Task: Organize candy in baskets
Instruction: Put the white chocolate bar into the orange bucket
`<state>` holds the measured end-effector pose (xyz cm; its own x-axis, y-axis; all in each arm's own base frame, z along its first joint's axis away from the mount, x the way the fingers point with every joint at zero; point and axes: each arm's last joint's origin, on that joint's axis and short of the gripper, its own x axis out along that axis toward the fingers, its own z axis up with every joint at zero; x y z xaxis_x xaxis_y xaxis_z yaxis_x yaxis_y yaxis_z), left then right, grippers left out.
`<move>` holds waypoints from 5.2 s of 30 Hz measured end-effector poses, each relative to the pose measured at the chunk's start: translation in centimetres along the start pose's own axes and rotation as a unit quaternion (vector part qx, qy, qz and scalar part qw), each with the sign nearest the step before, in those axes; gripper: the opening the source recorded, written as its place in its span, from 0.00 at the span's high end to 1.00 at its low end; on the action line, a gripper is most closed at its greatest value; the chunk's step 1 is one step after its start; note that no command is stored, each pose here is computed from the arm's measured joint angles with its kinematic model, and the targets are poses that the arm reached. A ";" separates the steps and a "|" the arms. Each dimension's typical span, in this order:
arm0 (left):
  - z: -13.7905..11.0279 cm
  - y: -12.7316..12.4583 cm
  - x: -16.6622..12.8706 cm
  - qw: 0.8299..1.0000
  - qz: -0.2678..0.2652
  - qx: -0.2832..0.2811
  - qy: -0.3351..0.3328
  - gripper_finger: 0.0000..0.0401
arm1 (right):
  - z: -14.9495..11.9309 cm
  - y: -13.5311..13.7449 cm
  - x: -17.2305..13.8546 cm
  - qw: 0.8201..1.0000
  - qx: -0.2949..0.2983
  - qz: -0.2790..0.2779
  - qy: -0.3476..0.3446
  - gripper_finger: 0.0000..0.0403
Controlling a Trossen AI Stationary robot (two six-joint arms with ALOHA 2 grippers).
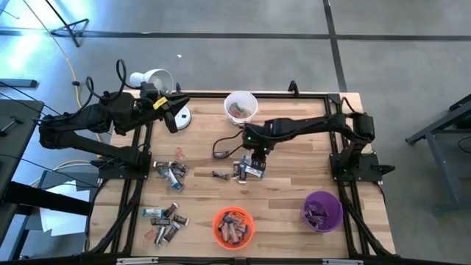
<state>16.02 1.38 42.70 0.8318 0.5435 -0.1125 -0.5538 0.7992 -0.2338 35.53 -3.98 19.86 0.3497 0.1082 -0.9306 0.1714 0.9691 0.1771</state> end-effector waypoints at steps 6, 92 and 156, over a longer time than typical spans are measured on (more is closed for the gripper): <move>0.0 0.0 0.0 1.000 0.000 0.000 0.000 0.86 | -1.5 -1.4 1.7 0.999 0.038 -0.016 0.000 0.63; -0.2 -0.1 0.0 0.999 -0.024 0.018 0.014 0.86 | -0.4 1.3 3.3 0.985 0.171 0.006 -0.008 0.92; -2.4 -0.5 -0.4 0.970 -0.174 0.019 0.170 0.86 | -2.0 27.2 -3.4 0.942 0.316 0.109 -0.041 0.91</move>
<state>16.06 0.19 40.55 0.9292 0.1272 -0.3469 -0.2321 0.9314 -0.2803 37.21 22.45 27.20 0.5052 0.2459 -0.8272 0.5919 0.5988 0.5396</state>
